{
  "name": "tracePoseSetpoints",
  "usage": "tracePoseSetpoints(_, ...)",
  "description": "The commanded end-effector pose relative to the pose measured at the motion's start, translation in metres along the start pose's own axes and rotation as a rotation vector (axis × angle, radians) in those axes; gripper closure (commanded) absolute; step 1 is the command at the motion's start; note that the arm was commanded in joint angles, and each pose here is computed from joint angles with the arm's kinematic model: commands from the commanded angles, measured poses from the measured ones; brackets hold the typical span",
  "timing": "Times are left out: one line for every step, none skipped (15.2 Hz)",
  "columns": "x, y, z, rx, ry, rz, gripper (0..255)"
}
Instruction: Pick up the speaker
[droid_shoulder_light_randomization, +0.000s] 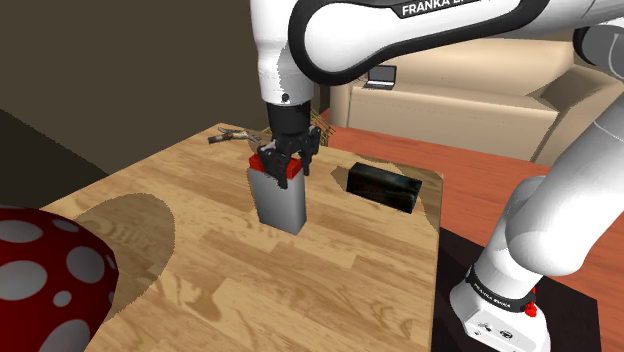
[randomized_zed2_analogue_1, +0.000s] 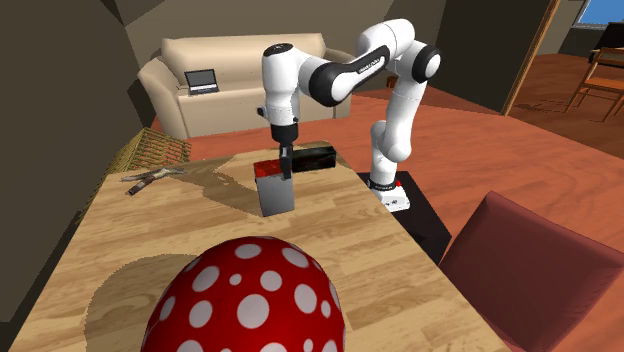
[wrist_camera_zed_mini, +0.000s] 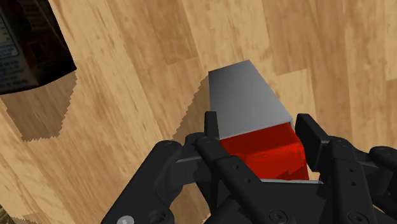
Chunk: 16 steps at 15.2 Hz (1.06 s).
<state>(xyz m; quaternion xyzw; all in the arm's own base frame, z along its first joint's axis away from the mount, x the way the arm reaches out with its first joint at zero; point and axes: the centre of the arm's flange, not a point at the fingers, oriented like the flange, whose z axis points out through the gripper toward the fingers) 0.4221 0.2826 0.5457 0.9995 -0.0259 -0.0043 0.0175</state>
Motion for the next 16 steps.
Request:
tracePoseSetpoints(0.000, 0.000, -0.008, 0.000, -0.001, 0.000, 255)
tracePoseSetpoints(0.000, 0.000, -0.013, 0.000, -0.001, 0.000, 255)
tracePoseSetpoints(0.000, 0.001, -0.018, 0.000, -0.001, 0.000, 255)
tracePoseSetpoints(-0.001, 0.001, -0.023, 0.000, -0.001, 0.000, 255)
tracePoseSetpoints(-0.001, 0.001, -0.029, 0.000, -0.001, 0.000, 255)
tracePoseSetpoints(-0.001, 0.001, -0.034, 0.000, -0.001, 0.000, 255)
tracePoseSetpoints(-0.001, 0.001, -0.039, 0.000, -0.001, 0.000, 255)
tracePoseSetpoints(-0.001, 0.001, -0.044, 0.000, -0.001, 0.000, 255)
tracePoseSetpoints(-0.001, 0.002, -0.050, 0.000, -0.001, 0.000, 255)
tracePoseSetpoints(-0.001, 0.002, -0.055, 0.000, -0.001, 0.000, 255)
tracePoseSetpoints(-0.001, 0.002, -0.060, 0.000, -0.001, 0.000, 255)
tracePoseSetpoints(-0.001, 0.002, -0.066, 0.000, -0.001, 0.000, 255)
tracePoseSetpoints(-0.001, 0.002, -0.071, 0.000, -0.001, 0.000, 255)
tracePoseSetpoints(-0.001, 0.003, -0.076, 0.000, -0.001, 0.000, 255)
tracePoseSetpoints(-0.001, 0.003, -0.077, 0.000, -0.001, 0.000, 255)
tracePoseSetpoints(-0.001, 0.003, -0.077, 0.000, -0.001, 0.000, 255)
